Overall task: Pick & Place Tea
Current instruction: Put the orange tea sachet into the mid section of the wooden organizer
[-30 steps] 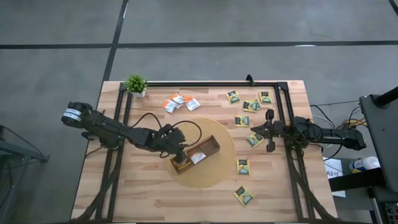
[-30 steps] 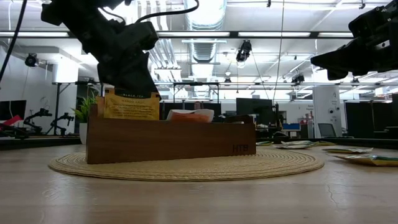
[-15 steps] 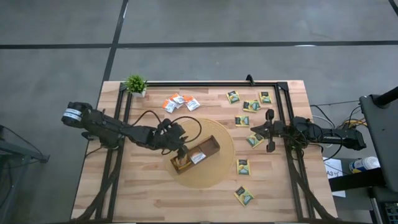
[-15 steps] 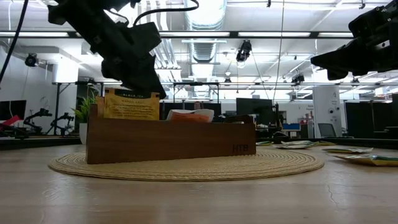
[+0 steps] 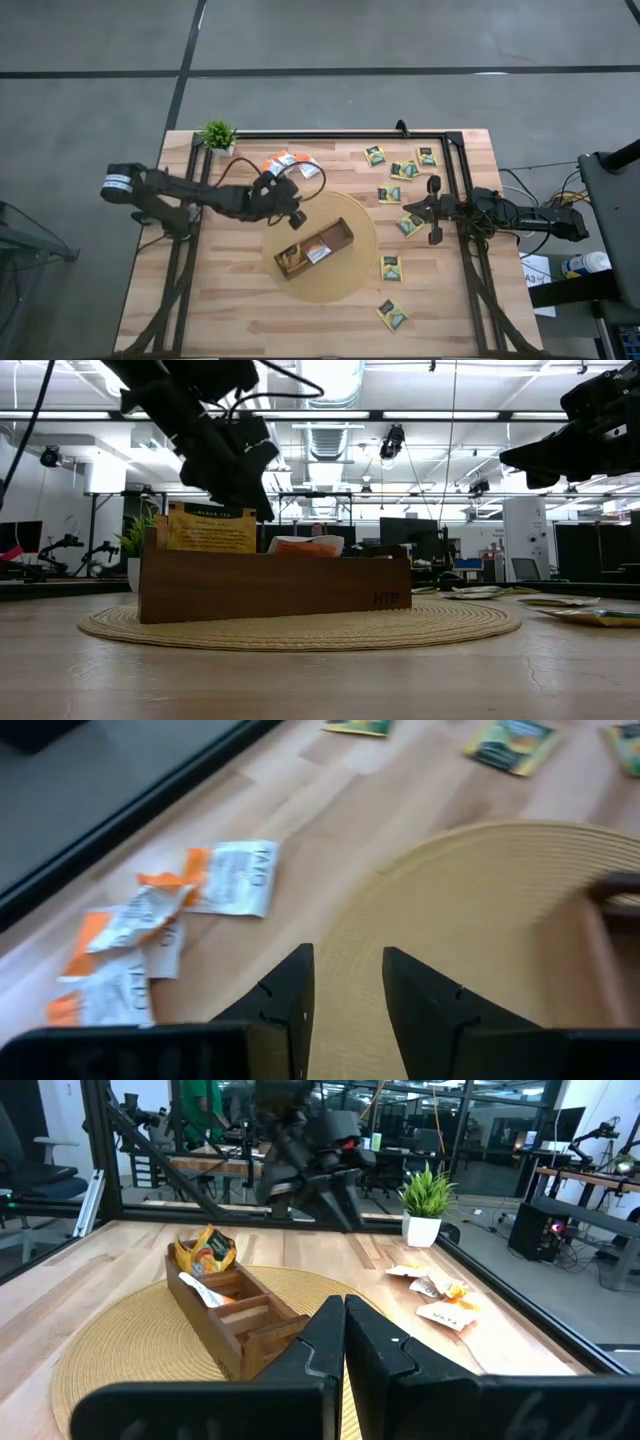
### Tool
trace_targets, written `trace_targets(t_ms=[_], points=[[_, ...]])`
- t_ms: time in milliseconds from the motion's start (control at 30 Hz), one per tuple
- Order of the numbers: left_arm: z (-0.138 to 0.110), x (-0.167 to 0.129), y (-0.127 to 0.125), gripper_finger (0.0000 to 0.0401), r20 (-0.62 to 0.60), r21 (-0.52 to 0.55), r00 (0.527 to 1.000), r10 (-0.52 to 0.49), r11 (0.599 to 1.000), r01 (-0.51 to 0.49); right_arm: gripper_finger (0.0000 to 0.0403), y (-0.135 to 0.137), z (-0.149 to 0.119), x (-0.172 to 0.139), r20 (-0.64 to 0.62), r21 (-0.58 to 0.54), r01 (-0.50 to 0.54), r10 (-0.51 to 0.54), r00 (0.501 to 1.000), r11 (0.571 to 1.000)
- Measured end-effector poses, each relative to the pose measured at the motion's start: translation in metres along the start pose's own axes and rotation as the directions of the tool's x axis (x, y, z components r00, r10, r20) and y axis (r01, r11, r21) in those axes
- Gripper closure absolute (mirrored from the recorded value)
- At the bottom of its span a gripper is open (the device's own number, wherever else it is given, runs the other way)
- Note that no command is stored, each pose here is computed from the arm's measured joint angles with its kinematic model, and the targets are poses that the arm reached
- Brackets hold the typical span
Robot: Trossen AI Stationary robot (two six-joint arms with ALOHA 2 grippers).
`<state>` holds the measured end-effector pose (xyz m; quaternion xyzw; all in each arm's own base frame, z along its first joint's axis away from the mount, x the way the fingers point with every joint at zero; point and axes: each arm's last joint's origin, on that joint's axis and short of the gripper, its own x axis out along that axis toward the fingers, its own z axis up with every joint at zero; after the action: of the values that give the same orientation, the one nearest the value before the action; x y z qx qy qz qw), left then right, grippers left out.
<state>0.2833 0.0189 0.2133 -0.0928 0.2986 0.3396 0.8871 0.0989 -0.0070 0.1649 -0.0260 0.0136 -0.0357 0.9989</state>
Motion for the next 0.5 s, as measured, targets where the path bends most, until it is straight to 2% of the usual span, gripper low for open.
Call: trace_targets(t_ms=[500], points=[[0.014,0.019,0.034,0.0286,-0.012,-0.11,0.995,0.1,0.989,-0.101,0.0394,0.0,0.0,0.0,0.0,0.0,0.0,0.0,1.0,1.0]])
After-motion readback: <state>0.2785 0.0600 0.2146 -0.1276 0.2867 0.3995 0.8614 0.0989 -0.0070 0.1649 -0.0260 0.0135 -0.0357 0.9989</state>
